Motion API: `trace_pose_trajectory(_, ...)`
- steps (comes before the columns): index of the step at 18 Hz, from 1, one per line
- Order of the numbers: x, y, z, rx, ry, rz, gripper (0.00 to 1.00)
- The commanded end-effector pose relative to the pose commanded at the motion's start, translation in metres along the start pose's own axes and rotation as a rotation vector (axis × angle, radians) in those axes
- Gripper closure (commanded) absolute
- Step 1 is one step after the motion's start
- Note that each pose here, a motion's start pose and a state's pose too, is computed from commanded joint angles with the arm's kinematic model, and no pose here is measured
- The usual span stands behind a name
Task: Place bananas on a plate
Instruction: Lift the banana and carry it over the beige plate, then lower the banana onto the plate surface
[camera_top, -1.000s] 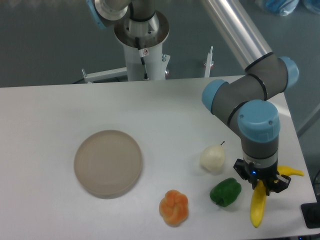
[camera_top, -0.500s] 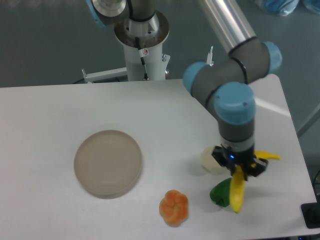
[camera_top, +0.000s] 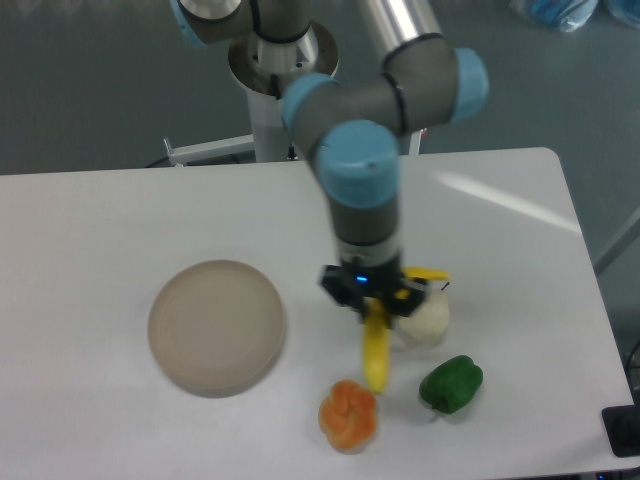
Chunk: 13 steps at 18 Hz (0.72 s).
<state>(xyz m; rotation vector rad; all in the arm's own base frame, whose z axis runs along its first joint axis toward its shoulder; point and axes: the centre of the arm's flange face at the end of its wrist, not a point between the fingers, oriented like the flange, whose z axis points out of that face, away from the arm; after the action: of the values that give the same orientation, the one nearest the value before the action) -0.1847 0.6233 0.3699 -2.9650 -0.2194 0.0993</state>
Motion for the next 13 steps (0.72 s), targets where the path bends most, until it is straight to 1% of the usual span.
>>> trace_pose_trajectory(2, 0.03, -0.003, 0.004, 0.004, 0.044, -0.081, 0.78)
trace_pose_trajectory(3, 0.042, -0.004, 0.008, 0.0, 0.058, -0.104, 0.78)
trace_pose_trajectory(6, 0.081, 0.004, 0.028, -0.04, 0.082, -0.129, 0.78)
trace_pose_trajectory(8, 0.1, 0.012, 0.039, -0.067, 0.085, -0.121, 0.78)
trace_pose_trajectory(13, 0.125, 0.031, 0.066, -0.121, 0.09, -0.077, 0.78)
